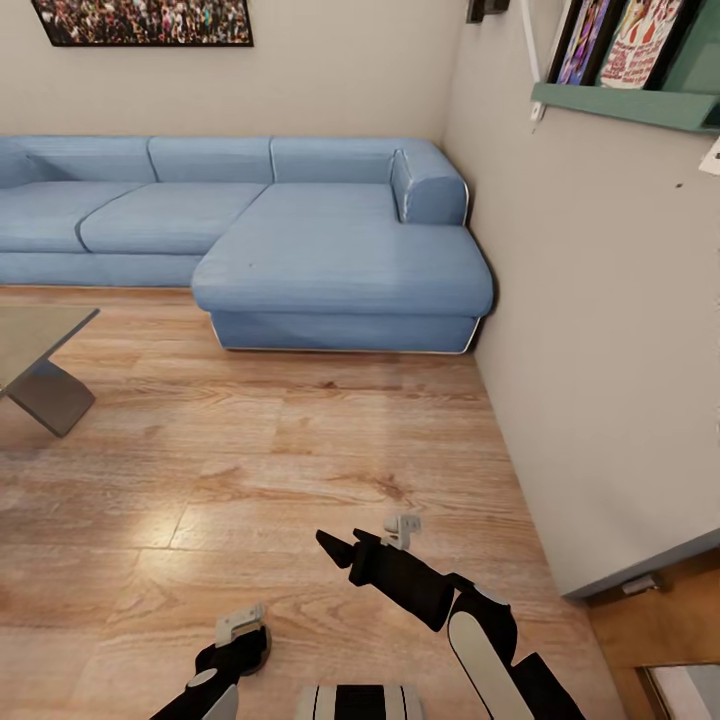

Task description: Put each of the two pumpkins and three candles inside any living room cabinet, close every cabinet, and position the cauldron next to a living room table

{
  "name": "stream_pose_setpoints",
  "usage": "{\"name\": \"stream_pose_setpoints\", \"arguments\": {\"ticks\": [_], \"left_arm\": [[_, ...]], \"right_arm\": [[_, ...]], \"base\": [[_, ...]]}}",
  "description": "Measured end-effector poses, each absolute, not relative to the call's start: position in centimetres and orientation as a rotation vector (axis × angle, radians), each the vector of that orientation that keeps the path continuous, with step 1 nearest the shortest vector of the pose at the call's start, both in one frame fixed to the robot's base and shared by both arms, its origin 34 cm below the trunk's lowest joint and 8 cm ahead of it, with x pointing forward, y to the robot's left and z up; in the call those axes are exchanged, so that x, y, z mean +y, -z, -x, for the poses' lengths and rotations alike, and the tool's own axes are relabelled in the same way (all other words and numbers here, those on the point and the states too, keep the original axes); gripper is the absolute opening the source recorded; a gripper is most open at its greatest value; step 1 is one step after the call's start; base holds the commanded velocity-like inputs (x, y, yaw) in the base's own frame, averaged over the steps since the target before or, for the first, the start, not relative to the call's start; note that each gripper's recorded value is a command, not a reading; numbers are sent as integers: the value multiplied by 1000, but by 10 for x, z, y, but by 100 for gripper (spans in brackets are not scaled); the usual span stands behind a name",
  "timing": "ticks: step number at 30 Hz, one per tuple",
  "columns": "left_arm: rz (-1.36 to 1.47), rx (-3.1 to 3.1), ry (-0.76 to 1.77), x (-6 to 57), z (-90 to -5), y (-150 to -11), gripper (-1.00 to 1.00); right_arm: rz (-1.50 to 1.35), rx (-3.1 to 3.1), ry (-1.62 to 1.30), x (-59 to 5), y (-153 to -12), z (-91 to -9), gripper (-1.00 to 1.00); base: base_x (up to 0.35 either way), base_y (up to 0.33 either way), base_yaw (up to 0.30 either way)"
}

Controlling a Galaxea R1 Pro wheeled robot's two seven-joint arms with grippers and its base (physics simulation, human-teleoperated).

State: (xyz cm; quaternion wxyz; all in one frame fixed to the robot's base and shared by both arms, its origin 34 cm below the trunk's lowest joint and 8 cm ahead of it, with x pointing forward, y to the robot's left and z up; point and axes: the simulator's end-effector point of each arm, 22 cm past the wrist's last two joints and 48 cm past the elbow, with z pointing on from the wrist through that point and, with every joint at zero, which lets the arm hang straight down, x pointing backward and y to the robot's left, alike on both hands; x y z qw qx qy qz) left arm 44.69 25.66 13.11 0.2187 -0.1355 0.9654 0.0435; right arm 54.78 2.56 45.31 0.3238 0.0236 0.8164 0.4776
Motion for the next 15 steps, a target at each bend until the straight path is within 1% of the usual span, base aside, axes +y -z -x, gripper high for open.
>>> {"name": "stream_pose_setpoints", "arguments": {"ticks": [11, 15], "left_arm": [[381, 2642, -122, 263, -461, -148, -100], [443, 2652, -75, 259, -476, -158, -100]], "right_arm": [[-40, 2113, -1240, 25, -472, -549, 100], [-21, 2128, -1239, 26, -476, -546, 100]], "base": [[0, 0, 0], [0, 0, 0]]}}
